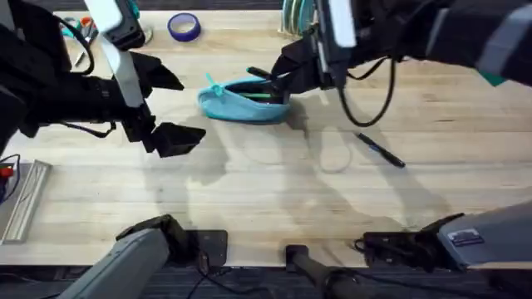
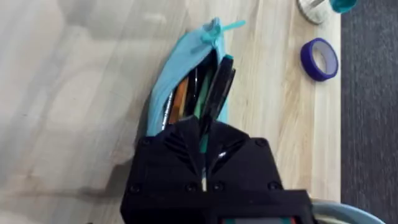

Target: Unzip the bag, pick up the pens from the table one at a time and place them inside, then zip the bag closed.

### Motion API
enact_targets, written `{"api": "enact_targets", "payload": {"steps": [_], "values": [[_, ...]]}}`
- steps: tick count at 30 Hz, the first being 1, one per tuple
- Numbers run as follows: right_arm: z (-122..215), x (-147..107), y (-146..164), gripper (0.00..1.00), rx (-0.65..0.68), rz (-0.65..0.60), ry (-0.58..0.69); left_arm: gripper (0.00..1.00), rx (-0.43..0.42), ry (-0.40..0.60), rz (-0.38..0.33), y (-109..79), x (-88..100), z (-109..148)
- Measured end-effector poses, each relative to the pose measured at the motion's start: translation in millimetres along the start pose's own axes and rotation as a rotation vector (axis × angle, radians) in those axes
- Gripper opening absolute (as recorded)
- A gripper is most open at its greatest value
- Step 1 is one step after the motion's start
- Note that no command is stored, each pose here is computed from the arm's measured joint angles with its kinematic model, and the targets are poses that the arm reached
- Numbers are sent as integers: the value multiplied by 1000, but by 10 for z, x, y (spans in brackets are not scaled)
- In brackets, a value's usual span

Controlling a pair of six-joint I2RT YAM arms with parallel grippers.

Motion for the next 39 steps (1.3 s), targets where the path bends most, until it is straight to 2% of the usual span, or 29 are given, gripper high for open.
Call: {"api": "enact_targets", "payload": {"steps": [8,20,32,33,36,38,39], "values": [[-355,-109,53,32,32,26,-8,992,0,0,0,0,0,0],[-705,-218,98,32,44,68,56,994,0,0,0,0,0,0],[-775,-261,39,46,6,-5,67,993,0,0,0,0,0,0],[-780,-256,42,142,7,-10,68,993,0,0,0,0,0,0],[-799,-230,47,585,10,-11,65,993,0,0,0,0,0,0],[-808,-221,51,856,12,-12,67,993,0,0,0,0,0,0],[-811,-219,51,960,12,-10,68,993,0,0,0,0,0,0]]}}
Point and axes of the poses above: each hand's point on the last joint's axis, 136 mm out from that joint toward the fingers, its own z axis back along the fingers, its own y axis along the line the jaws close on, x = y × z, the point moved 6 cm from there along z, back along the fingers, and after that the axes turned 10 degrees about z, right-handed, at the moved point
